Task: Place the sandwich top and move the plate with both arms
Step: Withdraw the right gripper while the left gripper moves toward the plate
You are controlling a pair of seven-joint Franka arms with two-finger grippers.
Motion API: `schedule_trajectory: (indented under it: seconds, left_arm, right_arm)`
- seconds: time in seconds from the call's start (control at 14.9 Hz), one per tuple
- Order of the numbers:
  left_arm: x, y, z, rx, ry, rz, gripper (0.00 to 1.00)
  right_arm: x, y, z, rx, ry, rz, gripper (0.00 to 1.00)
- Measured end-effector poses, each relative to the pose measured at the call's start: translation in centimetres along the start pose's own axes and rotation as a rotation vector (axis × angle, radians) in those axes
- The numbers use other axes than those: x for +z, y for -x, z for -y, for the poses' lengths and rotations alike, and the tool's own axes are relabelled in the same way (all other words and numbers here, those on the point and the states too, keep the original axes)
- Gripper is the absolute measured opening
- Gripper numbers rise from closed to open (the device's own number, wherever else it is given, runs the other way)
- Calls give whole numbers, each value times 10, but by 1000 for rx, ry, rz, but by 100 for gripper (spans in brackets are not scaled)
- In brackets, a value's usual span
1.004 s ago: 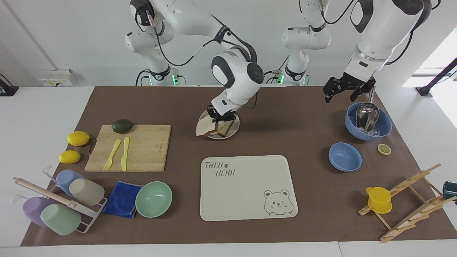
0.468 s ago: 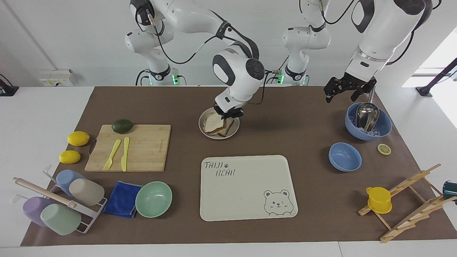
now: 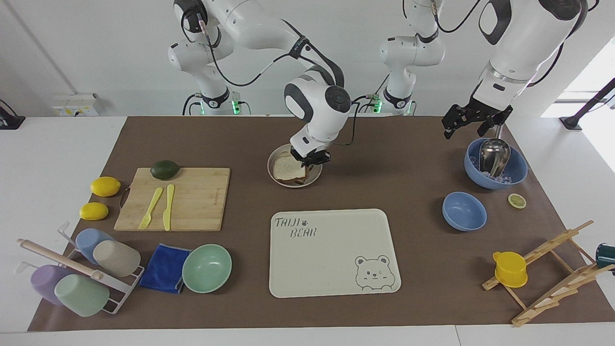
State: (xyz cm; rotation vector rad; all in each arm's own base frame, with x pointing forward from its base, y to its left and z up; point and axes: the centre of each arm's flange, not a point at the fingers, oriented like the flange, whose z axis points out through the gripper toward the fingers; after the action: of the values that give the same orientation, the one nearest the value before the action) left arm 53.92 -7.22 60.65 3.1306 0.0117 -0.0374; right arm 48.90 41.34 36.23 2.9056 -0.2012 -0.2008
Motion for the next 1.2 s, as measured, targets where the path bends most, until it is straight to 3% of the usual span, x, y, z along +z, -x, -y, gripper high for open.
schedule_trajectory:
  seconds: [0.13, 0.33, 0.6, 0.94, 1.2]
  left_arm:
    - [0, 0, 0, 0, 0, 0, 100]
    - [0, 0, 0, 0, 0, 0, 100]
    - [2, 0, 0, 0, 0, 3, 100]
    - [24, 4, -5, -46, 3, -20, 100]
    - [74, 30, -56, -51, 14, -8, 100]
  right_arm:
    - [-2, 1, -1, 4, -7, 2, 25]
    - [-16, -3, -10, 40, -59, 26, 58]
    - [-68, -34, -76, 125, -151, 17, 99]
    - [-118, -61, -184, 139, -171, 4, 100]
    - [-134, -85, -280, 157, -198, -6, 100]
